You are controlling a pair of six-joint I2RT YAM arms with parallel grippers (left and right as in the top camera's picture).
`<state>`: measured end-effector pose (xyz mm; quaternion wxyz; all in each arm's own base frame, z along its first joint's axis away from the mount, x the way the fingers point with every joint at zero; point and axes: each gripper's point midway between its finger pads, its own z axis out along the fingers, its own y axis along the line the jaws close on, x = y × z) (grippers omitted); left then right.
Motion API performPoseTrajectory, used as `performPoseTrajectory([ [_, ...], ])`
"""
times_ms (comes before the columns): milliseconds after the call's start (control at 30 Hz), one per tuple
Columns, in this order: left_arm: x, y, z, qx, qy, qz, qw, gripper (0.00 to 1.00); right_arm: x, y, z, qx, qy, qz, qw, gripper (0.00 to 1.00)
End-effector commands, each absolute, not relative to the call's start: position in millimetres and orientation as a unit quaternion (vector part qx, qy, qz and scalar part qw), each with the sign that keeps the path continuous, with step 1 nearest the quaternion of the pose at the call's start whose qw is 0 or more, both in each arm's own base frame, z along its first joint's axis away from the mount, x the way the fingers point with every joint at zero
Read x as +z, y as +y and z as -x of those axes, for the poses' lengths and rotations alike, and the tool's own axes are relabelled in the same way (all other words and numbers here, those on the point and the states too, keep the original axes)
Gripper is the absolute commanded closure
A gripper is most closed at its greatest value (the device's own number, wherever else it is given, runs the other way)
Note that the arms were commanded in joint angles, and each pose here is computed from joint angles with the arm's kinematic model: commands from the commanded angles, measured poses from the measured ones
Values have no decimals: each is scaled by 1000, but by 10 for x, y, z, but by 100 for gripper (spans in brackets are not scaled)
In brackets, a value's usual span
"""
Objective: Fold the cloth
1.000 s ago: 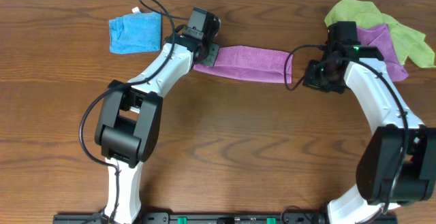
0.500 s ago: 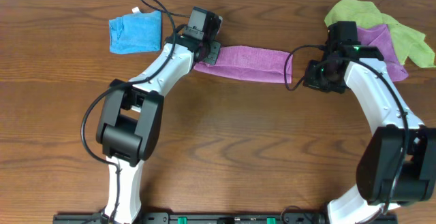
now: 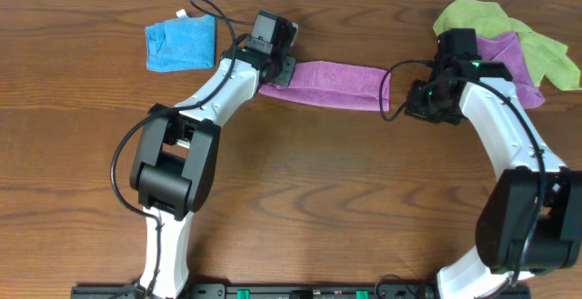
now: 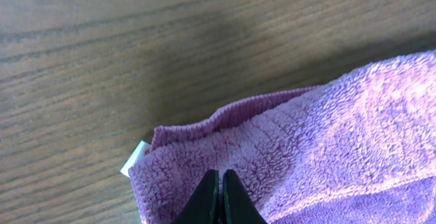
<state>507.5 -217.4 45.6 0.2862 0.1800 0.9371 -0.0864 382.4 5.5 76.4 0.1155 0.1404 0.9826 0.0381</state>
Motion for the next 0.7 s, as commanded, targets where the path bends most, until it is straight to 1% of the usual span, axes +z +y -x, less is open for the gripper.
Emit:
performPoseTrajectory([
  [0,538,-2229,-5150,-101,936,-169,292,95,904,58,-3886,32,981,-133,138,98],
  [167,839,-2263,-5139,-101,939,-170,280,94,904,57,-3886,32,981,-133,138,98],
  [233,884,-2245,-5092,-100,944,-165,268,94,904,57,-3887,32,981,-133,138,98],
  [300,815,-2189,-4939,-100,957,-143,230,94,904,57,-3886,32,981,-133,138,98],
  [367,764,-2186,-4828,-105,962,-145,205,94,904,57,-3885,32,981,-133,138,98],
  [533,729,-2241,-4660,-138,964,-152,169,94,904,58,-3885,32,981,-133,138,98],
  [667,683,-2175,-4576,-139,968,-145,149,94,904,58,-3886,32,981,-133,138,98],
])
